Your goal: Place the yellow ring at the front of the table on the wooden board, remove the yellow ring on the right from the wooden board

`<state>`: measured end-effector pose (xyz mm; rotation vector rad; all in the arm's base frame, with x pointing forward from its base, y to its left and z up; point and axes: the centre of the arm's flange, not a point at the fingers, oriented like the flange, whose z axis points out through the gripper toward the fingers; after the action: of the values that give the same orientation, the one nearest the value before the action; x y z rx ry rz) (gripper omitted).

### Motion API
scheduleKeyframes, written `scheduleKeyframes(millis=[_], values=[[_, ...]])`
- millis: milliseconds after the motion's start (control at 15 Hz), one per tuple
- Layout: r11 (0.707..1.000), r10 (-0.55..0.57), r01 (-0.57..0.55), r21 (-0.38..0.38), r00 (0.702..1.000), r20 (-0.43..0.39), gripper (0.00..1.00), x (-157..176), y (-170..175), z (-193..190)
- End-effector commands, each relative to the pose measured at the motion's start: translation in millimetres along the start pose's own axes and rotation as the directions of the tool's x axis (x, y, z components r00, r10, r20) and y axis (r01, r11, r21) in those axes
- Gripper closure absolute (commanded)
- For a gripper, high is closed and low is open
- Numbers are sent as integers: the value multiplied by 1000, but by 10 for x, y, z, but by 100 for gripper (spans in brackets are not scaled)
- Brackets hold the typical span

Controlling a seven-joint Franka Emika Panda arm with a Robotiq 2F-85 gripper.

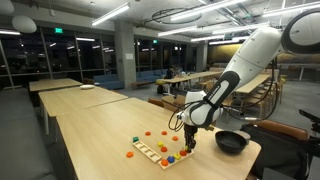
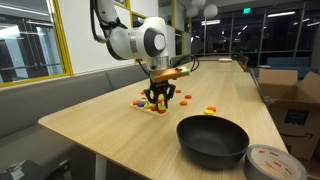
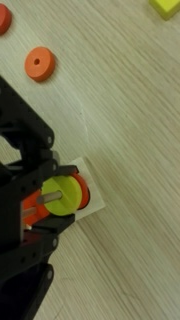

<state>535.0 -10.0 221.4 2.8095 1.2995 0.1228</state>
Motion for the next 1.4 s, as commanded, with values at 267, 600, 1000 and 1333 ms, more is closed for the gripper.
scheduleKeyframes(millis=[267, 600, 1000, 1333], values=[[998, 31, -33, -55, 999, -36, 78, -324, -44, -389], [996, 57, -60, -69, 997, -50, 78, -487, -64, -568], [991, 120, -121, -47, 992, -36, 79, -654, 36, -541], [989, 145, -144, -16, 989, 10, 78, -694, 91, -371]])
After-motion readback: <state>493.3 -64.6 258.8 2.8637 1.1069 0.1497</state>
